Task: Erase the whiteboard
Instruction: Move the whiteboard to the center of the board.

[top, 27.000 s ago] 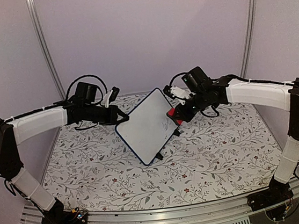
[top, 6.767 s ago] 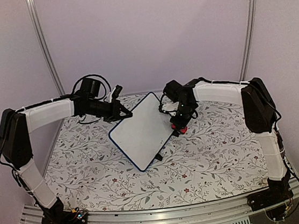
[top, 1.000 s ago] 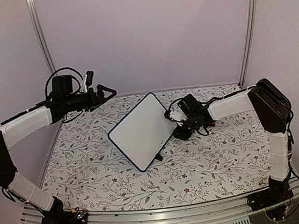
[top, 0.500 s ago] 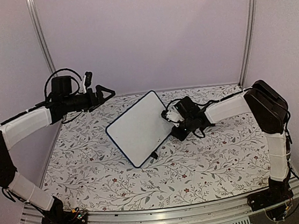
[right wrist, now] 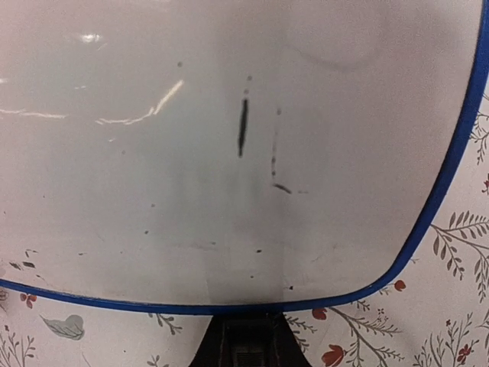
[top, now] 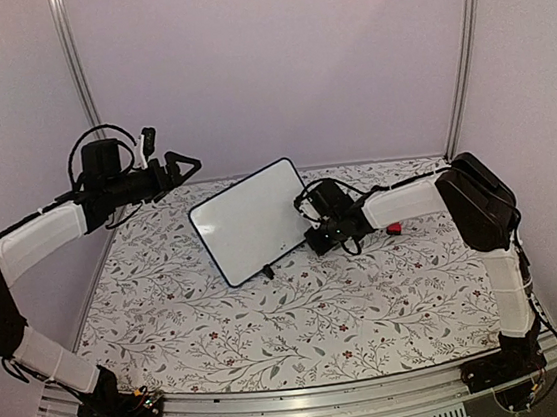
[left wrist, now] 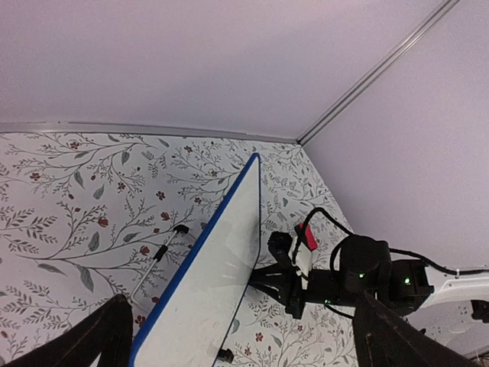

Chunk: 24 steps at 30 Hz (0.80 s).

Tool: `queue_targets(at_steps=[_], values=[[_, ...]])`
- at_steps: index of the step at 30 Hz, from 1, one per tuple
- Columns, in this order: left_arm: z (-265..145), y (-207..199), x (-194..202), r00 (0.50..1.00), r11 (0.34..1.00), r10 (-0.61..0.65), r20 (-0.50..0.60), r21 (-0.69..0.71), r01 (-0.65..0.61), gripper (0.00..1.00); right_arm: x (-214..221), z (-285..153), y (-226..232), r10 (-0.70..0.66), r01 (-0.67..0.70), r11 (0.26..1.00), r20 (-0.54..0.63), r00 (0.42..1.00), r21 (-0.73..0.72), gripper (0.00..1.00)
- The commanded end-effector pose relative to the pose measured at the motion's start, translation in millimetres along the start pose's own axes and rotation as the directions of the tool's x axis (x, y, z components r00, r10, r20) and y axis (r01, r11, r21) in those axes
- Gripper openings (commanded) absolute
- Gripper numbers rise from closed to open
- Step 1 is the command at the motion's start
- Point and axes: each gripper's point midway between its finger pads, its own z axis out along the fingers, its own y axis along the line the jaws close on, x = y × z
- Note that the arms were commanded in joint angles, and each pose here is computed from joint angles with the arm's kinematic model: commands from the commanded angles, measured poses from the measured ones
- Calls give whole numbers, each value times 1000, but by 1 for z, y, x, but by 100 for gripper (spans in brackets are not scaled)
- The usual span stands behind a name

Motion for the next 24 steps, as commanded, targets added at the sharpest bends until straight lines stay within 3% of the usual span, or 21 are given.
queue_targets(at_steps=[1,13,24], values=[[-8,3,-9,999,1000,17,46,-20,-16,100,28,29,-39,139,-125,978,-79,987,167,0],[-14,3,-14,997,999,23,71,-29,-21,100,25,48,-103,385,-346,891,-87,919,293,0],[-17,3,-16,996,999,24,84,-30,-22,100,24,48,-125,464,-410,822,-48,884,396,3]])
